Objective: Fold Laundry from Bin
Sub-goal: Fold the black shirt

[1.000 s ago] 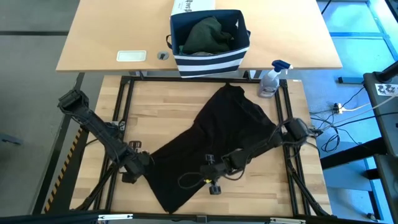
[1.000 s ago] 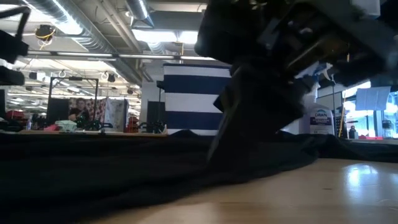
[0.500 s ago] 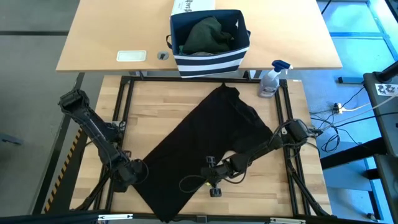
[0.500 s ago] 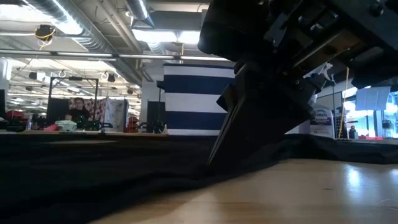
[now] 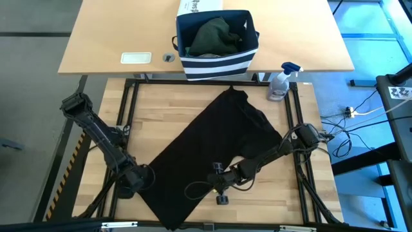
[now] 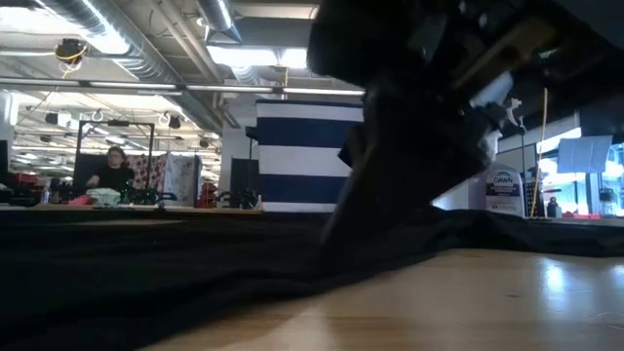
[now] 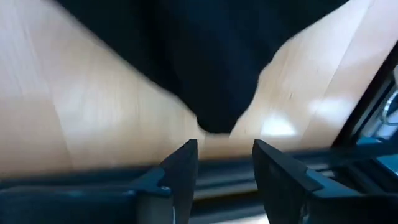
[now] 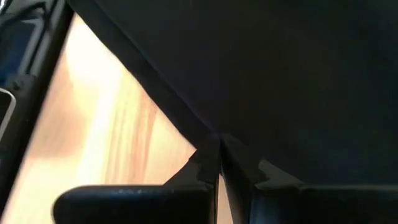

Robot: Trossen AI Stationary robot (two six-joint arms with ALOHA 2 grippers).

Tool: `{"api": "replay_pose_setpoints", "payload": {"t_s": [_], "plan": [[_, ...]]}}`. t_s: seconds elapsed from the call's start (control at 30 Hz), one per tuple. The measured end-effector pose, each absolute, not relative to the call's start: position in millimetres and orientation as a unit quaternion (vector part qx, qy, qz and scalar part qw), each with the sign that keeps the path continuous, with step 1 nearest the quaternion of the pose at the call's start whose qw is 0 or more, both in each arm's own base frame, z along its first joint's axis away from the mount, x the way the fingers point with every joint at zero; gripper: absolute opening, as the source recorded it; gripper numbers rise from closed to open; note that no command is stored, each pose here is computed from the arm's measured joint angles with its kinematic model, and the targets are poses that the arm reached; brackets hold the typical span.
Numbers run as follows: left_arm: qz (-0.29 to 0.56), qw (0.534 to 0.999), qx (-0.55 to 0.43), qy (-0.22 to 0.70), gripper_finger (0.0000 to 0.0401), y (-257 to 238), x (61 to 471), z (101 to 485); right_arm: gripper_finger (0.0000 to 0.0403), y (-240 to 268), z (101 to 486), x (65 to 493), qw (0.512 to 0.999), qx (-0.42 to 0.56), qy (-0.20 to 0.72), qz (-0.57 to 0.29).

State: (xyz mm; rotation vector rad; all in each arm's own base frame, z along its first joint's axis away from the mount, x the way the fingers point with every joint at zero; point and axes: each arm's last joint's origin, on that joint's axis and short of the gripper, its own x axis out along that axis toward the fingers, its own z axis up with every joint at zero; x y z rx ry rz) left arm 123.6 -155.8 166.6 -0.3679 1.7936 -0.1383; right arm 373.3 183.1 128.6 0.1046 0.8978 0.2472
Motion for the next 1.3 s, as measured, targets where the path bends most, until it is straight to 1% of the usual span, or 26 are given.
{"api": "replay_pose_setpoints", "payload": {"t_s": [0.1, 0.17, 0.2, 0.3, 0.37, 0.43, 0.47, 0.5, 0.57, 0.67, 0.77, 0.87, 0.93, 1.13, 1.3], "plan": [[-0.070, 0.591, -0.168, 0.786, 0.0153, -155.5, 121.7, 168.7, 0.0019, 184.6, 133.9, 376.9, 0.896, 0.049, 0.424, 0.123], [-0.078, 0.599, -0.173, 0.778, 0.0151, -155.8, 122.0, 174.8, 0.0019, 185.4, 136.1, 378.3, 0.898, 0.046, 0.420, 0.126], [-0.083, 0.611, -0.174, 0.768, 0.0149, -156.8, 123.8, 180.1, 0.0019, 185.6, 136.8, 378.8, 0.898, 0.044, 0.418, 0.127], [-0.100, 0.676, -0.167, 0.711, 0.0142, -159.9, 131.6, 203.8, 0.0019, 185.7, 137.3, 379.1, 0.899, 0.040, 0.417, 0.128], [-0.101, 0.741, -0.144, 0.648, 0.0138, -160.8, 138.7, 221.8, 0.0019, 185.2, 137.3, 379.4, 0.901, 0.036, 0.415, 0.123], [-0.083, 0.811, -0.107, 0.570, 0.0137, -162.0, 145.5, 235.5, 0.0019, 184.7, 137.3, 379.6, 0.903, 0.030, 0.413, 0.116], [-0.077, 0.836, -0.086, 0.536, 0.0137, -163.0, 148.4, 238.0, 0.0019, 184.2, 137.3, 379.8, 0.905, 0.026, 0.411, 0.110], [-0.075, 0.852, -0.065, 0.515, 0.0137, -164.0, 151.1, 237.2, 0.0019, 183.8, 137.4, 379.9, 0.906, 0.023, 0.409, 0.103], [-0.073, 0.857, -0.048, 0.507, 0.0137, -164.0, 159.0, 227.3, 0.0019, 181.6, 136.8, 379.9, 0.908, 0.016, 0.410, 0.083], [-0.063, 0.844, -0.058, 0.530, 0.0137, -163.3, 173.2, 202.6, 0.0019, 170.9, 136.8, 379.3, 0.904, 0.013, 0.426, 0.041], [-0.080, 0.848, -0.074, 0.519, 0.0137, -171.4, 190.4, 186.3, 0.0019, 149.4, 142.9, 381.6, 0.901, 0.026, 0.431, -0.032], [-0.103, 0.861, -0.070, 0.494, 0.0137, -182.1, 203.6, 175.2, 0.0019, 122.6, 149.0, 387.6, 0.899, 0.044, 0.429, -0.082], [-0.098, 0.866, -0.064, 0.485, 0.0137, -186.9, 209.7, 166.0, 0.0019, 103.3, 149.4, 392.4, 0.895, 0.051, 0.431, -0.101], [-0.071, 0.852, -0.061, 0.515, 0.0136, -193.7, 217.1, 133.2, 0.0019, 35.7, 146.8, 405.3, 0.886, 0.056, 0.432, -0.158], [-0.078, 0.863, -0.083, 0.492, 0.0136, -201.4, 225.6, 123.8, 0.0019, -12.7, 146.7, 406.8, 0.878, 0.058, 0.432, -0.199]]}}
